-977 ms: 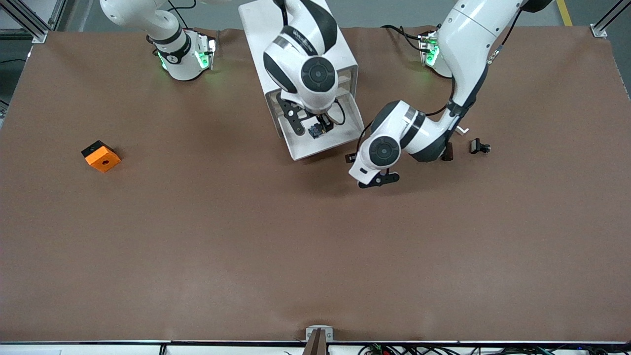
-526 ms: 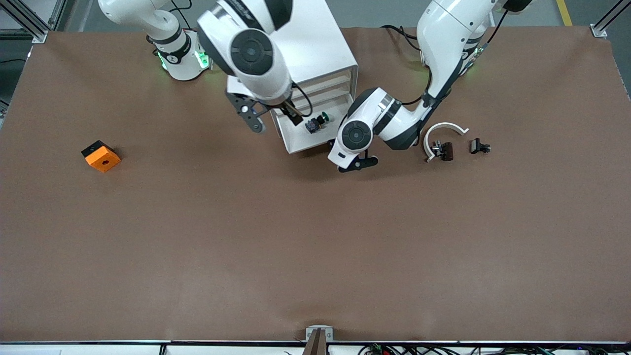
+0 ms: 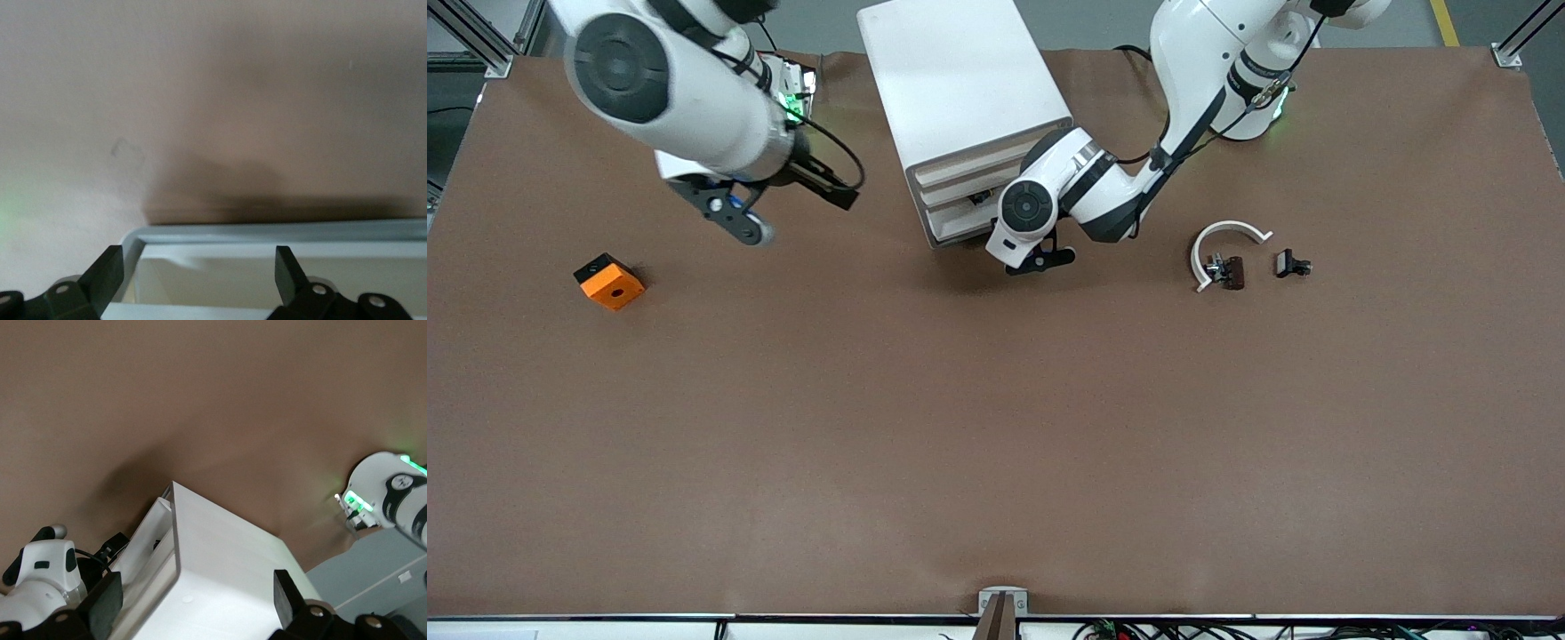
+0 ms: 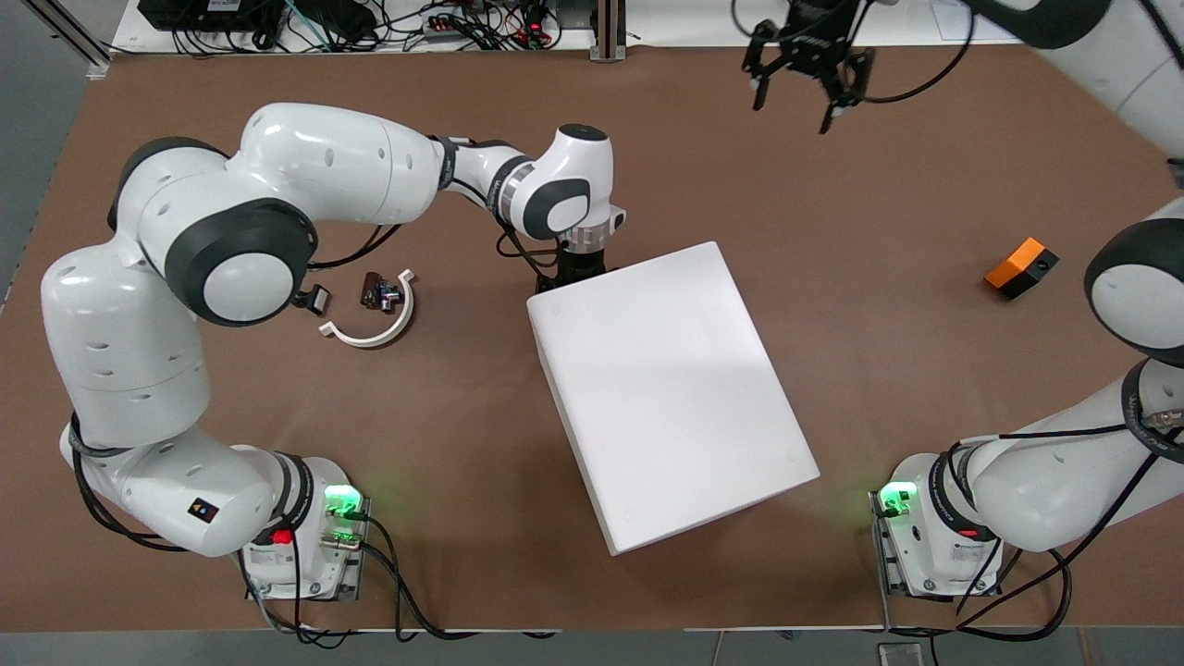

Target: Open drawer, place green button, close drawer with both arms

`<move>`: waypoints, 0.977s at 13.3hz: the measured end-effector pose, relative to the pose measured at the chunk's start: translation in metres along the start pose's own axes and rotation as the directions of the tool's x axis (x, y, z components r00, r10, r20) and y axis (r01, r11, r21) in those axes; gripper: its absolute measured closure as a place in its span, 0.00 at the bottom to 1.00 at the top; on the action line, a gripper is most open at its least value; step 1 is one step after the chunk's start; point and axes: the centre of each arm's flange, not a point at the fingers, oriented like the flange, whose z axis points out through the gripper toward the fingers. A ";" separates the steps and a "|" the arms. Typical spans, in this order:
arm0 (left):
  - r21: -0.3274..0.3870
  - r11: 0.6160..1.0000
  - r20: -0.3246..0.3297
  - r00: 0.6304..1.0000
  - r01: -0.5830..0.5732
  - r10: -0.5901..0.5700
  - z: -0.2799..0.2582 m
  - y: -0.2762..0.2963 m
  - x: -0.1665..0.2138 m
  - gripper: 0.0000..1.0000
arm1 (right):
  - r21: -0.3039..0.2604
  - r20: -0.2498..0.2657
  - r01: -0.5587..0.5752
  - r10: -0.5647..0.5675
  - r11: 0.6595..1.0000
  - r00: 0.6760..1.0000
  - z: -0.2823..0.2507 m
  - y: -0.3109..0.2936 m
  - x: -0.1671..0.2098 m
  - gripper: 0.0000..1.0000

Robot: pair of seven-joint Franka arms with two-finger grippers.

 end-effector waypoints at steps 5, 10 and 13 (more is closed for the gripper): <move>0.009 1.000 0.013 1.000 0.003 -0.003 0.007 0.008 -0.020 0.00 | 0.035 -0.028 0.242 -0.241 0.970 0.970 -0.039 0.076 0.059 0.00; -0.007 1.000 0.016 0.999 0.028 -0.028 0.002 0.005 -0.013 0.00 | 0.012 -0.067 0.387 -0.386 0.922 0.920 -0.049 0.141 0.125 0.00; -0.097 0.990 -0.003 0.995 0.102 -0.103 -0.042 -0.010 0.035 0.00 | -0.009 -0.099 0.441 -0.439 0.898 0.893 -0.053 0.164 0.147 0.00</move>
